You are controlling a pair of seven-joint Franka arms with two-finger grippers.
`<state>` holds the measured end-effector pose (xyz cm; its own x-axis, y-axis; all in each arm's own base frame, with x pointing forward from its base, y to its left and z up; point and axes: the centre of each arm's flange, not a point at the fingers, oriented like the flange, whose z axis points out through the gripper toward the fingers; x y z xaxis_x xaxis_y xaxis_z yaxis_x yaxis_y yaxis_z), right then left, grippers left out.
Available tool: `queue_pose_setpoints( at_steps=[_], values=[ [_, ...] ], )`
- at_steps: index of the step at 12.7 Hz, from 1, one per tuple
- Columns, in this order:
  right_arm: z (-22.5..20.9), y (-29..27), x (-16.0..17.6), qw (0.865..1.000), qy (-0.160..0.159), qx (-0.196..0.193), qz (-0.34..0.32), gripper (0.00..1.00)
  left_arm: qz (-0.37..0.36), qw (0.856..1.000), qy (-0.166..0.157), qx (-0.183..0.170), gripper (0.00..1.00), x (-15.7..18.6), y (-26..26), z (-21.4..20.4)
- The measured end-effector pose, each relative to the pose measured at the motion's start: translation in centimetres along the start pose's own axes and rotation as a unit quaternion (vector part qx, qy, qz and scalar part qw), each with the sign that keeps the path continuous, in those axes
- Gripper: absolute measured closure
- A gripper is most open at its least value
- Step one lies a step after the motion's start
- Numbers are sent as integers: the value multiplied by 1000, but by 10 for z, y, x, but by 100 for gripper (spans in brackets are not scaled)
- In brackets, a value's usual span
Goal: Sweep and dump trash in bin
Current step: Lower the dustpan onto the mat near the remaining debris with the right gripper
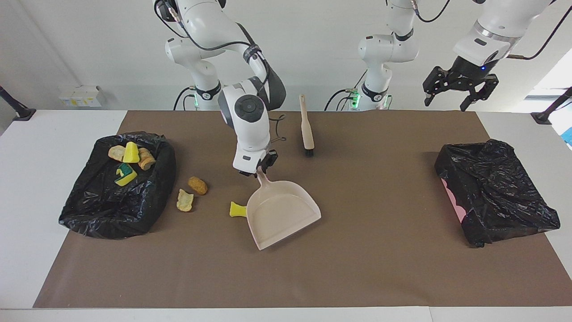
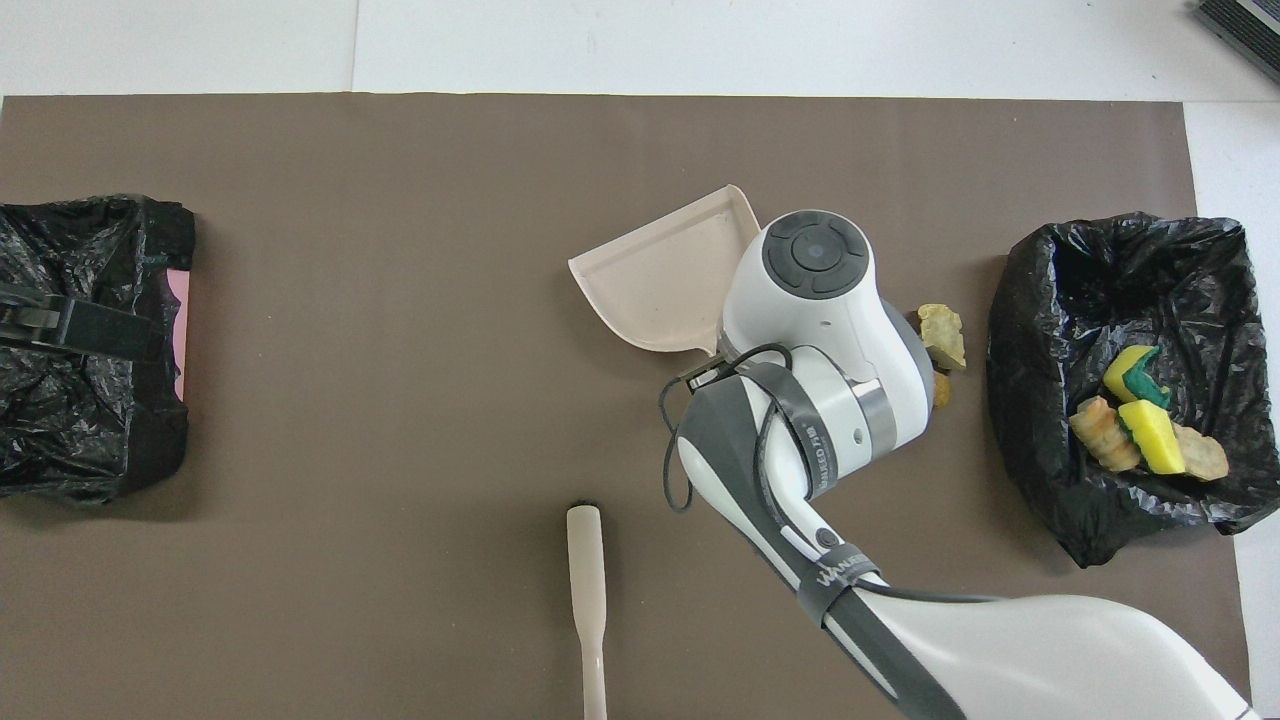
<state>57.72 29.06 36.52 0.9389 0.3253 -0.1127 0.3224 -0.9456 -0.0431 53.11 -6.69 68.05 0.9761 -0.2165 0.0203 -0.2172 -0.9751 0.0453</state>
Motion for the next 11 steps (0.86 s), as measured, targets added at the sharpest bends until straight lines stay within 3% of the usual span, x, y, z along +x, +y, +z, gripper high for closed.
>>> queue_pose_setpoints(
  at_steps=[5,9,11],
  values=[
    [17,-73,39,984,3,40,172,69,0,1000,-2,0,0,-2,1,0],
    [17,-94,53,979,8,58,197,69,0,1000,-4,0,0,-3,1,0],
    [11,-99,54,980,12,64,186,51,0,1000,-4,0,0,-3,1,1]
  ],
)
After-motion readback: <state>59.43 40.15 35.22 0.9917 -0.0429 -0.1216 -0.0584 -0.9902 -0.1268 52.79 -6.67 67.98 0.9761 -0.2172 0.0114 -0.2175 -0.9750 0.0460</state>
